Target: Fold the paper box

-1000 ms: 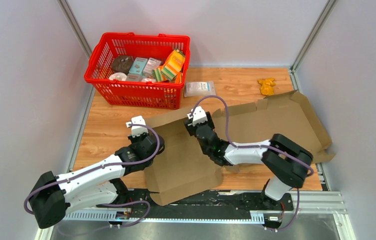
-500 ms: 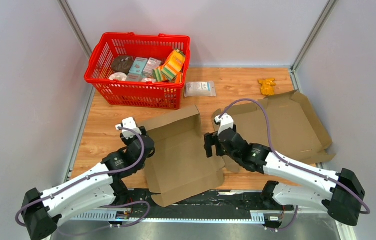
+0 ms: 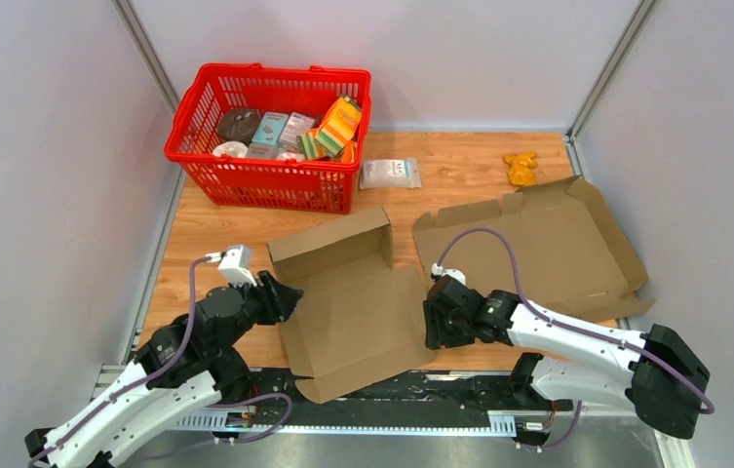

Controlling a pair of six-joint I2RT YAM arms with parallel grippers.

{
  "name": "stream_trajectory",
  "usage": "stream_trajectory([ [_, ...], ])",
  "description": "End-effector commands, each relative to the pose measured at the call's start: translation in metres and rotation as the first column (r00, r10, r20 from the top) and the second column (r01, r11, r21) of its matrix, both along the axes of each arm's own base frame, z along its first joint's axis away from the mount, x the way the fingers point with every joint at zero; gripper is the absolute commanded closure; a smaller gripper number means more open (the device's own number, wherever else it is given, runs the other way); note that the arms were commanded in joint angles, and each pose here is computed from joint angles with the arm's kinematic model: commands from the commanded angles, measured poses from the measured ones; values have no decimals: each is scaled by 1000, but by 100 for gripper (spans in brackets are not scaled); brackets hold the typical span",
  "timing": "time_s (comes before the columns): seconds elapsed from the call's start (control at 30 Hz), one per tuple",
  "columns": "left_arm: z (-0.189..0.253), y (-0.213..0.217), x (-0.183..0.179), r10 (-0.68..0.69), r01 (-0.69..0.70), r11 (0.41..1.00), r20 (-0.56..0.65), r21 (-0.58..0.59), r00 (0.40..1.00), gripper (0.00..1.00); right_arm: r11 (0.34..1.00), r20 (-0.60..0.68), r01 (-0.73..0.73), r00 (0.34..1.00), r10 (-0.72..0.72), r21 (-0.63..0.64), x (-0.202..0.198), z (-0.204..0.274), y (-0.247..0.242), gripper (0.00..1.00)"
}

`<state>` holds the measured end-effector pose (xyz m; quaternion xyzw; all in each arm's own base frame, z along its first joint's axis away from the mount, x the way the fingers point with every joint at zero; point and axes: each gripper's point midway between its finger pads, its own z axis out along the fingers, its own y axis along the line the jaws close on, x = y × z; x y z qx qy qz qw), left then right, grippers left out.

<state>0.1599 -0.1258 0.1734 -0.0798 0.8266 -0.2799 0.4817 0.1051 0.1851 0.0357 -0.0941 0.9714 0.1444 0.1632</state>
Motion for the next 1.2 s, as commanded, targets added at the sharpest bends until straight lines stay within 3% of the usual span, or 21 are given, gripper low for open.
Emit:
stream_trajectory([
  [0.0, 52, -66, -35, -422, 424, 904, 46, -58, 906, 42, 993, -37, 14, 999, -9, 119, -7, 6, 17, 55],
  [0.03, 55, -83, -52, -540, 540, 838, 24, -71, 841, 41, 992, -39, 9, 999, -4, 123, -8, 5, 18, 65],
  [0.1, 53, -104, -54, -616, 616, 787, -25, 5, 787, 40, 991, -49, 5, 999, 1, 131, -9, 5, 20, 78],
  [0.13, 52, -114, -62, -660, 658, 748, -13, 88, 751, 39, 991, -57, -9, 998, 17, 135, -10, 7, 22, 92],
  [0.17, 43, -124, -61, -670, 668, 728, -50, 152, 741, 39, 988, -74, -19, 997, 31, 152, -14, 10, 25, 96],
  [0.23, 53, -135, -58, -676, 654, 705, -17, 276, 736, 39, 981, -62, -11, 998, 24, 194, -15, 24, 28, 100],
  [0.27, 43, -149, -68, -706, 679, 656, -51, 328, 706, 39, 978, -56, -8, 998, 20, 209, -14, 30, 29, 100],
  [0.37, 40, -168, -75, -713, 675, 620, -71, 400, 697, 41, 967, -33, 3, 999, 6, 254, -15, 54, 28, 100],
  [0.4, 44, -170, -75, -701, 662, 626, -75, 412, 710, 42, 965, -37, 4, 999, 6, 262, -18, 59, 26, 100],
  [0.5, 42, -157, -64, -534, 535, 747, -124, 394, 836, 45, 934, -22, 37, 999, -32, 356, -19, 86, 30, 100],
  [0.53, 45, -154, -61, -440, 462, 827, -144, 320, 887, 45, 924, -16, 48, 999, -45, 380, -17, 92, 31, 100],
  [0.6, 51, -140, -64, -355, 392, 892, -186, 225, 916, 41, 891, -12, 87, 996, -91, 445, -13, 107, 36, 100],
  [0.63, 56, -142, -68, -305, 335, 937, -229, 103, 924, 38, 880, -12, 103, 994, -110, 463, -11, 111, 38, 100],
  [0.73, 73, -155, -86, -355, 313, 931, -275, -187, 893, 35, 831, -27, 149, 987, -159, 536, -5, 127, 48, 100],
  [0.87, 82, -161, -104, -398, 194, 859, -378, -474, 836, 34, 780, -25, 181, 978, -208, 598, 5, 144, 57, 100],
  [0.93, 74, -163, -110, -388, 127, 851, -449, -509, 805, 34, 762, -24, 196, 973, -231, 617, 9, 150, 58, 100],
  [1.03, 52, -162, -120, -335, 37, 886, -582, -463, 741, 34, 733, -31, 230, 961, -275, 640, 14, 156, 56, 100],
  [1.17, 48, -174, -127, -355, 87, 893, -574, -441, 738, 29, 637, -93, 309, 932, -350, 706, 21, 167, 57, 100],
])
